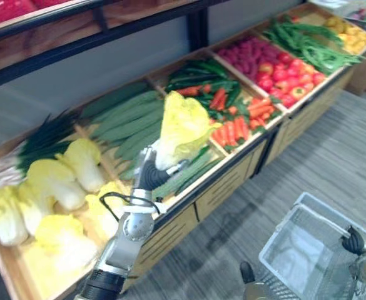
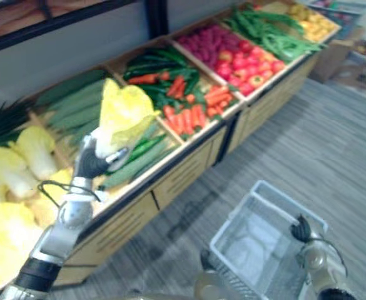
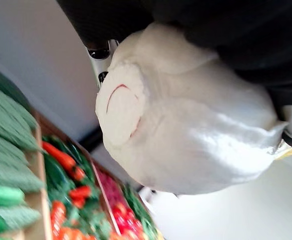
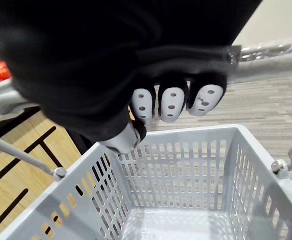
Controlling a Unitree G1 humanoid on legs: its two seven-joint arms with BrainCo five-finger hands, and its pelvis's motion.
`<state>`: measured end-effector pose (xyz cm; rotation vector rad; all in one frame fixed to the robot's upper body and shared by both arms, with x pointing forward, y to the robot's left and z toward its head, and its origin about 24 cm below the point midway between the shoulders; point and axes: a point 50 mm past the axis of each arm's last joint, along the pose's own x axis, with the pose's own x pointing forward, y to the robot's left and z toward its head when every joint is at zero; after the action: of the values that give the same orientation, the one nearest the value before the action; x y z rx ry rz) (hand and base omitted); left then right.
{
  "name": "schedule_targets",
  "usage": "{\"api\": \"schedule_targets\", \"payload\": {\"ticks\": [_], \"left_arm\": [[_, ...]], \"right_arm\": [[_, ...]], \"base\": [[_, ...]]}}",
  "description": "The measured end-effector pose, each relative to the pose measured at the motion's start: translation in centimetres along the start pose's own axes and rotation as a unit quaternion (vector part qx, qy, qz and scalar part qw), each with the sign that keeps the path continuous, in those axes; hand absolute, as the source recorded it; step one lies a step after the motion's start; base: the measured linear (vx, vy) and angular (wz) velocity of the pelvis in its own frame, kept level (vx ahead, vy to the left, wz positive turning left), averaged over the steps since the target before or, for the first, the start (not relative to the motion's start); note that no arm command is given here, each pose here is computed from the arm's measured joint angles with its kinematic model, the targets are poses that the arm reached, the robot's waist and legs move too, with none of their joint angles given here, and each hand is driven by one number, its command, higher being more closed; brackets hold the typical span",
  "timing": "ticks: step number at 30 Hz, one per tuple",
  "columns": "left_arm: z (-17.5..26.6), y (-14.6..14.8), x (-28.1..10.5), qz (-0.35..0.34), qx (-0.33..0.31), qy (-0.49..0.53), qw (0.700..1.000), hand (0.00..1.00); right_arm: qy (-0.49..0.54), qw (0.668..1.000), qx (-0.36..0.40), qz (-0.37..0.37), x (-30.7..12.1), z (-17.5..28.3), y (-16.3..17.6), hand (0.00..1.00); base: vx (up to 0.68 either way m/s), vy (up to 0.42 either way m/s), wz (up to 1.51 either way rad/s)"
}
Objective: Pick vegetable in the basket
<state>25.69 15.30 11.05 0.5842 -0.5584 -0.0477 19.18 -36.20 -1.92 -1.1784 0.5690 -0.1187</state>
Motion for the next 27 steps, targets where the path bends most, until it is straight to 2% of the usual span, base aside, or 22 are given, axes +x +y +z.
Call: {"api": "schedule_targets", "payload": {"ticks": [4,7,11,15,23,27], "left_arm": [[2.5,-2.0,0.5,-0.107,-0.07,-0.056,0.99,1.0],[4.9,-3.6,0.5,-0.178,-0.129,-0.105,0.97,1.0],[8.0,-6.0,0.4,-0.283,-0.178,-0.175,0.926,1.0],[9.3,-8.0,-0.6,-0.369,-0.216,-0.191,0.884,1.0],[8.8,-11.0,-3.5,-0.472,-0.223,-0.167,0.837,1.0],[8.4,-11.9,-4.2,-0.497,-0.223,-0.155,0.824,1.0]], "right_arm": [[-0.066,0.997,-0.032,-0.005,0.4,2.7,-1.3,1.0],[-0.114,0.992,-0.044,-0.014,0.3,4.6,-2.2,1.0],[-0.186,0.981,-0.06,-0.013,0.2,7.6,-3.1,1.0],[-0.248,0.966,-0.072,0.0,0.4,10.9,-3.7,1.0],[-0.345,0.93,-0.124,0.034,0.1,16.2,-3.9,1.0],[-0.371,0.918,-0.137,0.037,-0.1,17.6,-4.0,1.0]], "base": [[-0.05,-0.015,-0.58],[-0.02,-0.004,-0.46],[0.01,0.004,-0.48],[0.04,-0.012,-0.5],[-0.02,0.012,-0.28],[-0.06,0.014,-0.19]]}}
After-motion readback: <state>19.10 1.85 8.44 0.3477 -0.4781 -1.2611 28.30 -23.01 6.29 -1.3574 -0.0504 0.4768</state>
